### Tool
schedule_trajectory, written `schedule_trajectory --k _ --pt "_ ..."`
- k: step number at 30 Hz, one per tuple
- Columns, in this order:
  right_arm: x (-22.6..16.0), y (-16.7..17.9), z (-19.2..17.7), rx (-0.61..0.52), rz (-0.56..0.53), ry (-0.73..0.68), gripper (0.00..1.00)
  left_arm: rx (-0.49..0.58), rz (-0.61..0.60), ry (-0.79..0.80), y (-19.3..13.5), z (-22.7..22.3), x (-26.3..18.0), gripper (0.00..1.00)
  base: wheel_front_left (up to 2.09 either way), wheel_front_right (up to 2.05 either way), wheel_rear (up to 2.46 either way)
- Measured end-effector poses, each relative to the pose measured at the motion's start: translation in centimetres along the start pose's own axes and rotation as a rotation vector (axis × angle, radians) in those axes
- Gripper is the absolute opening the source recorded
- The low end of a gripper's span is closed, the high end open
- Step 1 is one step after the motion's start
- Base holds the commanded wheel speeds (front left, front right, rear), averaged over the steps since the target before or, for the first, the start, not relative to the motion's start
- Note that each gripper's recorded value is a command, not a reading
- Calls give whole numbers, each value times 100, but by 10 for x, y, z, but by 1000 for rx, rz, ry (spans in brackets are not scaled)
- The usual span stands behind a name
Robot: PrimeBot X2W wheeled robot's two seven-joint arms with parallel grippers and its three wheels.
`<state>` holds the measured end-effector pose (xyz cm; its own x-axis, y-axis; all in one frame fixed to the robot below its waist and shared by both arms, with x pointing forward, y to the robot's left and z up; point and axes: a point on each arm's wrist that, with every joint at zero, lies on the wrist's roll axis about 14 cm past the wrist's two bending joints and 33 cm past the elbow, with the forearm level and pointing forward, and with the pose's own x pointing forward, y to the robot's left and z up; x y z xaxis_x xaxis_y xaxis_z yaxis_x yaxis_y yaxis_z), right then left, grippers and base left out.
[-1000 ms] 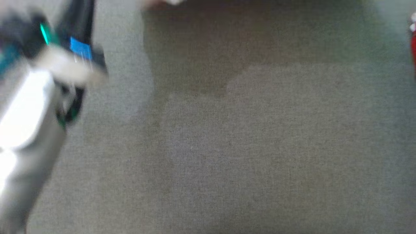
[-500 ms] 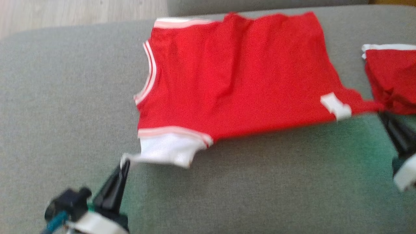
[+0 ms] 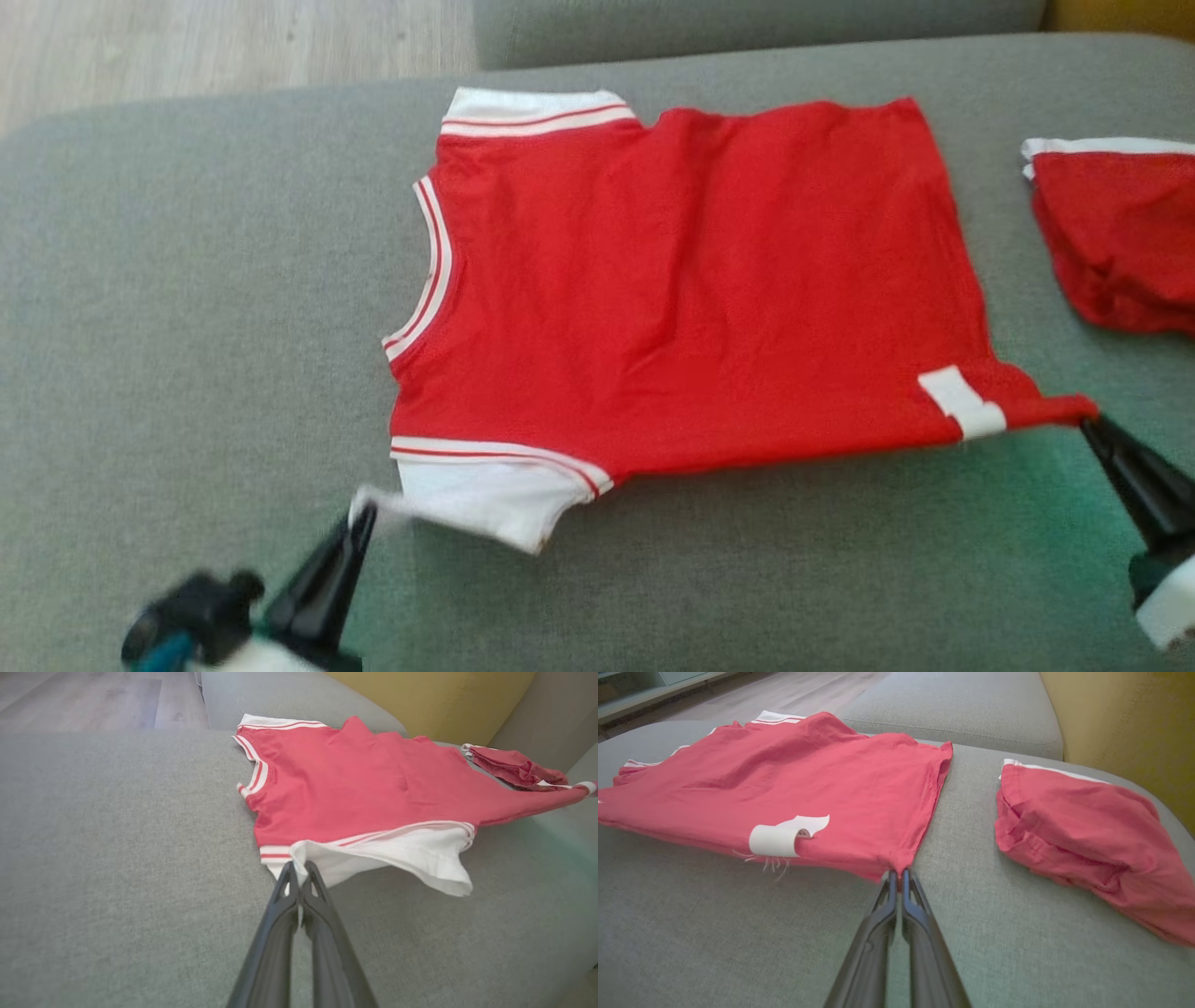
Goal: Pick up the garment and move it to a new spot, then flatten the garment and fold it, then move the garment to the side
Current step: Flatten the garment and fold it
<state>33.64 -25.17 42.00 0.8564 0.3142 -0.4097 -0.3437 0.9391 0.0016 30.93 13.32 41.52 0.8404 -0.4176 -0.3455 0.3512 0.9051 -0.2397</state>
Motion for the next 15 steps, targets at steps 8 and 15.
schedule_trajectory --k 8,15 --pt "47 -12 27 -24 11 -22 0 119 -44 -115 13 65 63 0 0 0 0" --pt "96 -25 43 -73 27 -25 0 212 -60 -166 30 98 118 0 0 0 0"
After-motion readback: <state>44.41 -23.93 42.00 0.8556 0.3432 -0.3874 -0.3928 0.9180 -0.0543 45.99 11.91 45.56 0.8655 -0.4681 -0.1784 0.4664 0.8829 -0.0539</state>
